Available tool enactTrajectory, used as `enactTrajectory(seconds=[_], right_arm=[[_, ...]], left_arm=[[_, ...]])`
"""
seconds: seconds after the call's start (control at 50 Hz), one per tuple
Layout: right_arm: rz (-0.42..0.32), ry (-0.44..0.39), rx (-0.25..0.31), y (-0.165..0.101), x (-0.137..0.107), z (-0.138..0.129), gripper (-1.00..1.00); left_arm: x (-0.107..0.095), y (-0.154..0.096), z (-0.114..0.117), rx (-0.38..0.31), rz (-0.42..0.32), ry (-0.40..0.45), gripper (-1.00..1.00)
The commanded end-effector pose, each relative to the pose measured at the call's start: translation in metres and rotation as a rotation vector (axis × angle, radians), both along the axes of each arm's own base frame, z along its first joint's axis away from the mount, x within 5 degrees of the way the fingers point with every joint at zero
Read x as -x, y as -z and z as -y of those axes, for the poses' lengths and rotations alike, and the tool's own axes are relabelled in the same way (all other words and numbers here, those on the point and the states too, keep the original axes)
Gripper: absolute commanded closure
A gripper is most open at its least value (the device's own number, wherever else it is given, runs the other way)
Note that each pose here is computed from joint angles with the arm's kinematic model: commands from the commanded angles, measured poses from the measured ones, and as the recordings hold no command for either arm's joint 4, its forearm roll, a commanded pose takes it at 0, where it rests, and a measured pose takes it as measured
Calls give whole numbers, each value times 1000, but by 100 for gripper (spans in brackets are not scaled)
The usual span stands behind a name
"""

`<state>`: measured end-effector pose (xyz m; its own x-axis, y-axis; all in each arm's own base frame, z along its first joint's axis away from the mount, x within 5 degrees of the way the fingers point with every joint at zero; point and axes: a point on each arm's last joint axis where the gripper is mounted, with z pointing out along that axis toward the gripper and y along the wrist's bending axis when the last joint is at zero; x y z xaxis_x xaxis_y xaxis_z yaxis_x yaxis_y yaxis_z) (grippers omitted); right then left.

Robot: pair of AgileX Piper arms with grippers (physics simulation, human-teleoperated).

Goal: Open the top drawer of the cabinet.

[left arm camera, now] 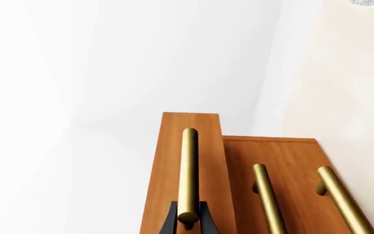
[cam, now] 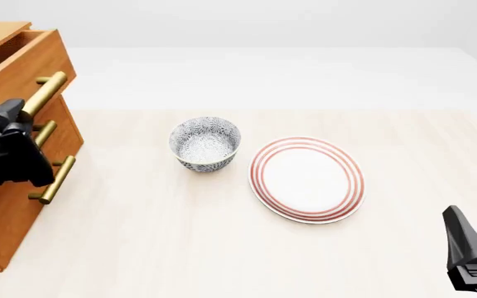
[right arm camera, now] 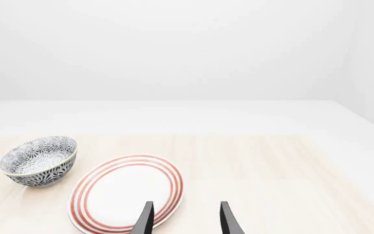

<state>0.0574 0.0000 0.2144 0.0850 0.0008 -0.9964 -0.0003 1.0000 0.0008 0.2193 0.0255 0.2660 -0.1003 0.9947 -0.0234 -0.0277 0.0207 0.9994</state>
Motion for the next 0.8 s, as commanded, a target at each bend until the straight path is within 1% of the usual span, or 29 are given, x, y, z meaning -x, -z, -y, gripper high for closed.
enactTrajectory(seconds=[0.02,0.08,0.34,0.38,0.56,0.8], right_arm=[[0,0,0,0,0,0,-100],[0,0,0,0,0,0,-100],[0,0,0,0,0,0,-100],[0,0,0,0,0,0,-100],[0,0,0,0,0,0,-100],[0,0,0,0,0,0,-100]], left_arm=[[0,-7,15,21,32,53,100],[0,-12,17,34,35,65,100],[0,-12,25,39,37,101,100],[0,-13,27,53,36,109,100],[1,-14,31,68,37,128,100],[6,-16,35,62,46,149,100]])
